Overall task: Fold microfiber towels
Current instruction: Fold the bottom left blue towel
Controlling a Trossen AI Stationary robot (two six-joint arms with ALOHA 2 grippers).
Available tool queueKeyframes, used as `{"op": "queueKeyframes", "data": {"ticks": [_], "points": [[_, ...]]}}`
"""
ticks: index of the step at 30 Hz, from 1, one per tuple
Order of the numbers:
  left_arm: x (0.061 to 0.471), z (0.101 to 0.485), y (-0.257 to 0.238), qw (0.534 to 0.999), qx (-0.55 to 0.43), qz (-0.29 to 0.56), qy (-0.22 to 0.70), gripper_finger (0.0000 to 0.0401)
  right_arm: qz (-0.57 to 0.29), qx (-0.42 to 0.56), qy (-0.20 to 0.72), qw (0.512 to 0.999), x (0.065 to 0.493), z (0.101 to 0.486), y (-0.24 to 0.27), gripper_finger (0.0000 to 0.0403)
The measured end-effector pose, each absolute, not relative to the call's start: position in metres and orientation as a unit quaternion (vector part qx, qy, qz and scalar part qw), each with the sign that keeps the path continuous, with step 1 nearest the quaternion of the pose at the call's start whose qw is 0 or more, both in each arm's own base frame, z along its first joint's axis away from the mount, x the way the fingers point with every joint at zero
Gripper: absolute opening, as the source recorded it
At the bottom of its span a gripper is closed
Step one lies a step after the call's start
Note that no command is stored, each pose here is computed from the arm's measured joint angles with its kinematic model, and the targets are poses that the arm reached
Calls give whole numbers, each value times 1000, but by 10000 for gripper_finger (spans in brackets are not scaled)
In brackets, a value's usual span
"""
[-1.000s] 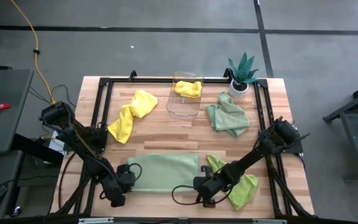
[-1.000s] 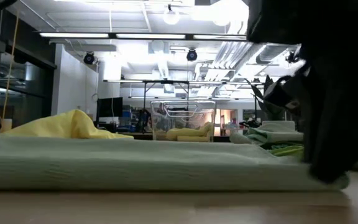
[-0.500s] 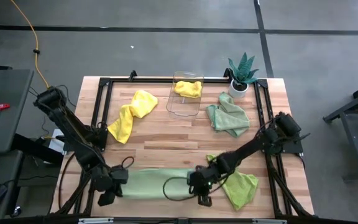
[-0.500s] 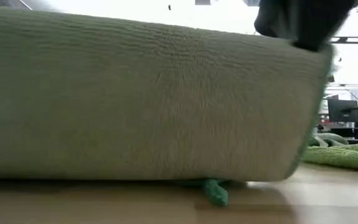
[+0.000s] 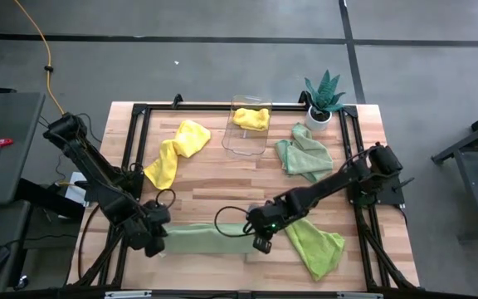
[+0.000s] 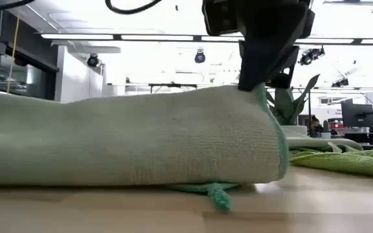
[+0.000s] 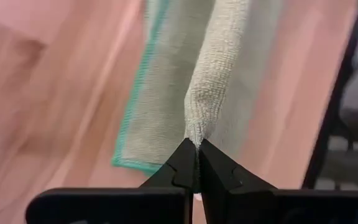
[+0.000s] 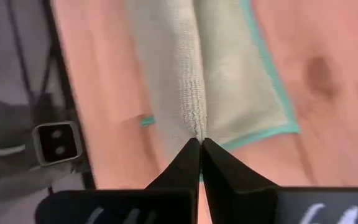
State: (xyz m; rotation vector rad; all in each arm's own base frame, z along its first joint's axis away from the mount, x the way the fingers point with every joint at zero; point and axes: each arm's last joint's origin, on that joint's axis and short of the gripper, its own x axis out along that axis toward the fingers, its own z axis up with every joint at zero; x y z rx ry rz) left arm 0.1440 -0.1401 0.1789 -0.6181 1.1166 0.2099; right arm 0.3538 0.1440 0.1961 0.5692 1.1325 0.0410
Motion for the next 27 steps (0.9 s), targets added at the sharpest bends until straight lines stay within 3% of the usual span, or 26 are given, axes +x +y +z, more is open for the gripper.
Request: {"op": "queueKeyframes", "data": {"ticks": [8,16,20,27], "points": [[143,179,-140,798,-295,113,513,2,-5,255,539,803,352,194,139,0],[142,178,-139,796,-293,116,517,34,-17,251,531,809,352,194,140,9],[141,178,-138,792,-291,125,522,61,-20,249,529,811,352,194,140,43],[132,183,-131,774,-291,119,550,118,-24,217,527,821,355,200,134,139]]}}
